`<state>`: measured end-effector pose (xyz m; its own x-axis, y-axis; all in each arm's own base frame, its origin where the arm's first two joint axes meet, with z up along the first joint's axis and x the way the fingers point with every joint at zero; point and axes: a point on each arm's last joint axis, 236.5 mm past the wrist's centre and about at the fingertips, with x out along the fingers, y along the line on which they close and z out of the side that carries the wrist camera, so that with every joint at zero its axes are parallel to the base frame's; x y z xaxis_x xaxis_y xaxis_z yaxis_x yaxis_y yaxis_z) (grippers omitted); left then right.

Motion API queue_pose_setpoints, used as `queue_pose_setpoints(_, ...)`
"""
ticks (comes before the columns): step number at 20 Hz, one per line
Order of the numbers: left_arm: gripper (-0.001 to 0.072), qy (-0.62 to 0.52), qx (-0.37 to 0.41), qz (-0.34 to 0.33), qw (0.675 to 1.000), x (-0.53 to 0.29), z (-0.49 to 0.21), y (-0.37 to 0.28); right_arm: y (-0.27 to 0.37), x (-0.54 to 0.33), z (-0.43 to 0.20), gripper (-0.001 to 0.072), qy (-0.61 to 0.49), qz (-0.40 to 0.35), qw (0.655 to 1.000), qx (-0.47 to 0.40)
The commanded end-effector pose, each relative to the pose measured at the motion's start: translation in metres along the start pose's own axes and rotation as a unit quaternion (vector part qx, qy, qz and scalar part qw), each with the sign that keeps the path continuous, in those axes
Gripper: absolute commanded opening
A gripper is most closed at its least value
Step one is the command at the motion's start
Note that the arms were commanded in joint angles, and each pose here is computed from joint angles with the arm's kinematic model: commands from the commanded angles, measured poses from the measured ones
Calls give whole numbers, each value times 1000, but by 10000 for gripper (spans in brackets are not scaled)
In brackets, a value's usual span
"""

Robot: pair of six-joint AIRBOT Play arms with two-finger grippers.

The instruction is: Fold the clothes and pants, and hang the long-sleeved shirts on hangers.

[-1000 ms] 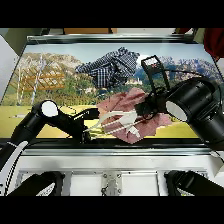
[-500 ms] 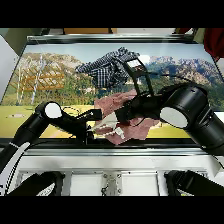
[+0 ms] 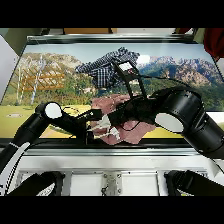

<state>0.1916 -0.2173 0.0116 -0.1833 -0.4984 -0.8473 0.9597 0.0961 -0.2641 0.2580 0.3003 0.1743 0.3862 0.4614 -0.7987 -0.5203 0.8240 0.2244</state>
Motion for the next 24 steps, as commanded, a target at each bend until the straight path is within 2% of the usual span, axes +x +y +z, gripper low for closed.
queue_pose_setpoints(1, 11, -1, 0, -1, 1000, 0, 0, 0, 10, 0, -3, 190, 8, 20, 1000, 6)
queue_pose_setpoints(2, 11, -1, 0, -1, 1000, 0, 0, 0, 13, 0, -5, 457, 10, 25, 1000, 6)
queue_pose_setpoints(3, 10, 0, 0, -1, 1000, 0, 0, 0, 16, 0, -6, 604, 14, 32, 999, -8)
queue_pose_setpoints(9, 10, -1, -1, -1, 1000, 0, 0, 0, -2, -16, -21, 611, 43, 21, 999, -12)
queue_pose_setpoints(15, 10, 1, -1, -5, 1000, 0, -1, -2, -25, -15, -13, 610, 37, 1, 999, 34)
queue_pose_setpoints(24, 10, 2, -1, -5, 1000, 0, -1, -2, -29, -14, 6, 611, -2, -4, 999, 36)
